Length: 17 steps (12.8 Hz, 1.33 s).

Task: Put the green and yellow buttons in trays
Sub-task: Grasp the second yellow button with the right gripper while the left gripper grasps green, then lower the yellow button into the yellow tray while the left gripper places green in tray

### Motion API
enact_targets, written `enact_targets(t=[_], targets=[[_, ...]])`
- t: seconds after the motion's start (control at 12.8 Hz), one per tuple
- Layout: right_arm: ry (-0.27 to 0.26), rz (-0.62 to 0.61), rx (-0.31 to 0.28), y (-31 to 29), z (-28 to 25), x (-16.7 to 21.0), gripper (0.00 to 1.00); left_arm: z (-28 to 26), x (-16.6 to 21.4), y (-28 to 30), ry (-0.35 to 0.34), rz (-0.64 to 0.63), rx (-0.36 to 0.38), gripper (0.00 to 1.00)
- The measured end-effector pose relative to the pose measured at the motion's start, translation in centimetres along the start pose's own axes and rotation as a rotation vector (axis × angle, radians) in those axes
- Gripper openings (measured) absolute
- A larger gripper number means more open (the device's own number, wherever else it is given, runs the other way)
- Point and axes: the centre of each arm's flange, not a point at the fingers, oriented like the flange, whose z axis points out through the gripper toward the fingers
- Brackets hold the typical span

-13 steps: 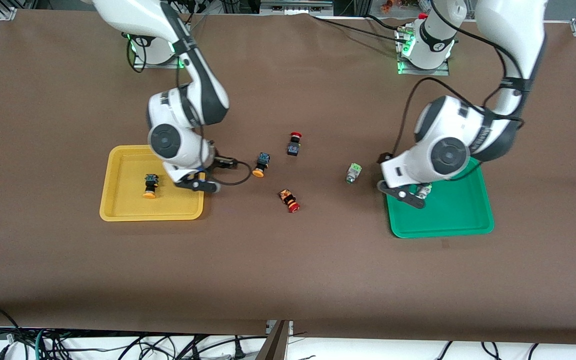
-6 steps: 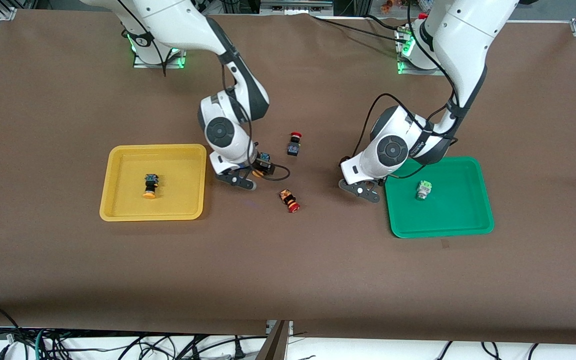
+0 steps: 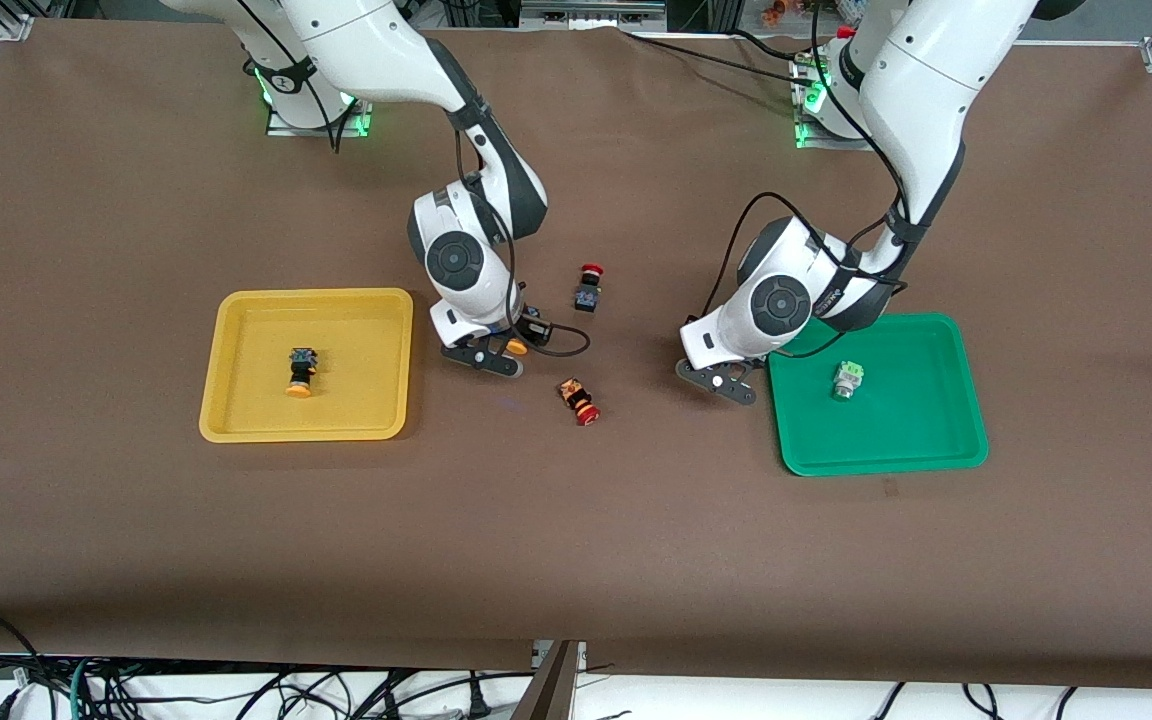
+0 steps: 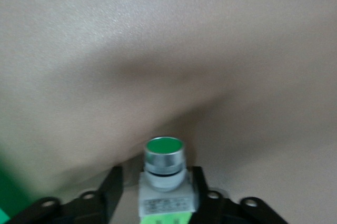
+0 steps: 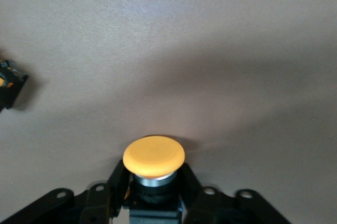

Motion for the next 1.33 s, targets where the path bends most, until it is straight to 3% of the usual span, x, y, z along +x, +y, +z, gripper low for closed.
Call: enact_targets(t=[0.08, 0.39, 0.63, 0.86, 1.1, 1.33], targets=[[-0.014, -0.03, -0.019, 0.8, -0.9, 1.0, 0.42, -0.2, 0.0, 0.0, 0.001, 0.0, 0.001, 0.42], [-0.077, -0.175, -0.101, 8.2, -7.3, 7.8, 0.42, -6.3, 0.9, -2.4, -0.057, -0.039, 0.024, 0.41], [-0.095, -0.307, -0.129, 14.5, -10.1, 12.1, 0.42, -15.1, 1.0, -9.3, -0.132, -0.078, 0.048, 0.41], [-0.104, -0.324, -0.15, 18.1, -8.5, 13.5, 0.42, -15.6, -0.6, -19.7, -0.174, 0.04, 0.116, 0.41], [-0.099, -0.321, -0.16, 18.6, -7.6, 13.6, 0.54, -10.2, -1.7, -26.5, -0.179, 0.146, 0.145, 0.41], [-0.057, -0.331, -0.122, 17.6, -10.5, 13.9, 0.86, -5.4, -2.7, -27.6, -0.158, 0.172, 0.134, 0.42]])
